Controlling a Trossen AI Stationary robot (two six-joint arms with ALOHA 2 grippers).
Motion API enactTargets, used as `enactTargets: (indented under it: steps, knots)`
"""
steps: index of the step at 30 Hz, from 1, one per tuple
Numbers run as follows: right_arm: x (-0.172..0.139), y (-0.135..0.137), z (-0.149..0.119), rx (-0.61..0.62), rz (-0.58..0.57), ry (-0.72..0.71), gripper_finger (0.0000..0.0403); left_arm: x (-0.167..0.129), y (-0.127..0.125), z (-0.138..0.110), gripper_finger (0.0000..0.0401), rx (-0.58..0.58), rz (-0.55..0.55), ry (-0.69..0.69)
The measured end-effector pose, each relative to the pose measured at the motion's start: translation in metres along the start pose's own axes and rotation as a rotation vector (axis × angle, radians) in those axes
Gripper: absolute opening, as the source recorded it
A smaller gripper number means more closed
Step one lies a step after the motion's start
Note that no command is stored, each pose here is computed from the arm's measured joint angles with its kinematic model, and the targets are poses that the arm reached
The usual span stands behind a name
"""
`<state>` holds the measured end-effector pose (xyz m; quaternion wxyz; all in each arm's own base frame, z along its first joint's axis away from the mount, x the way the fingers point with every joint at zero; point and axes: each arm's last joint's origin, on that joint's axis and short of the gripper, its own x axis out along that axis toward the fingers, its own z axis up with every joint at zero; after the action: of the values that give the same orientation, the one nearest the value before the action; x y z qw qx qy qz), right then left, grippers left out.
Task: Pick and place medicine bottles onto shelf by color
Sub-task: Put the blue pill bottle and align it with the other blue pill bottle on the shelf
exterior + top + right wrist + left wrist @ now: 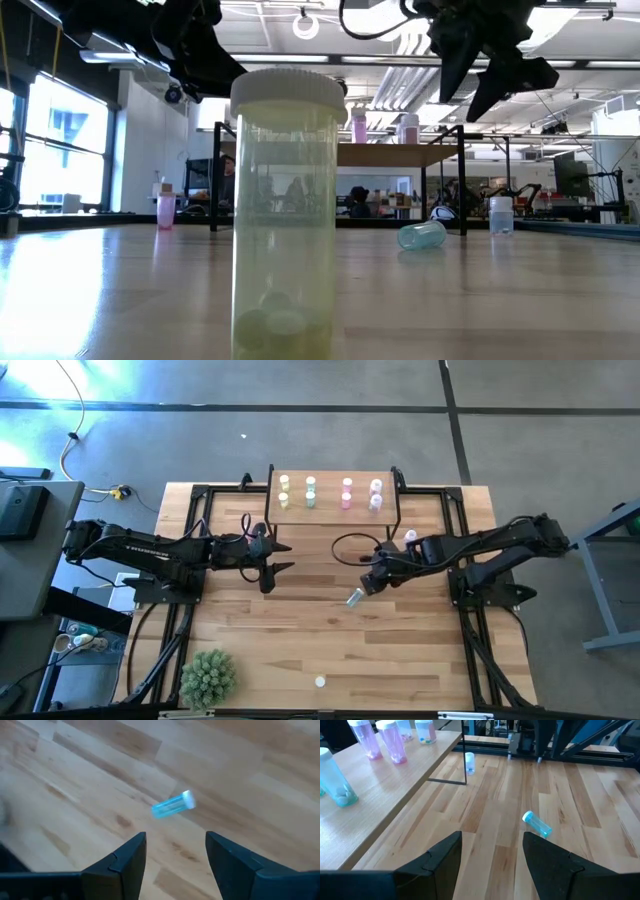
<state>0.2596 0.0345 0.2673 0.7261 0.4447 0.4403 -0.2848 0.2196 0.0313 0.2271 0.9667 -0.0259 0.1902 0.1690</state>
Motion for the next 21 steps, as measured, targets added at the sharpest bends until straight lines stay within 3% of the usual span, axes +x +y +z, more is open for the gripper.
enactTargets:
  steps: [8, 21]
  knots:
    - [0.022, 0.014, -0.001, 0.142, 0.067, 0.111, 0.0195, 0.0, 0.0, -0.001, 0.0202, -0.025, 0.002, 0.006]
    - [0.035, 0.025, -0.007, 0.407, 0.088, 0.143, 0.0195, 0.0, 0.0, -0.001, 0.0202, -0.023, 0.004, 0.015]
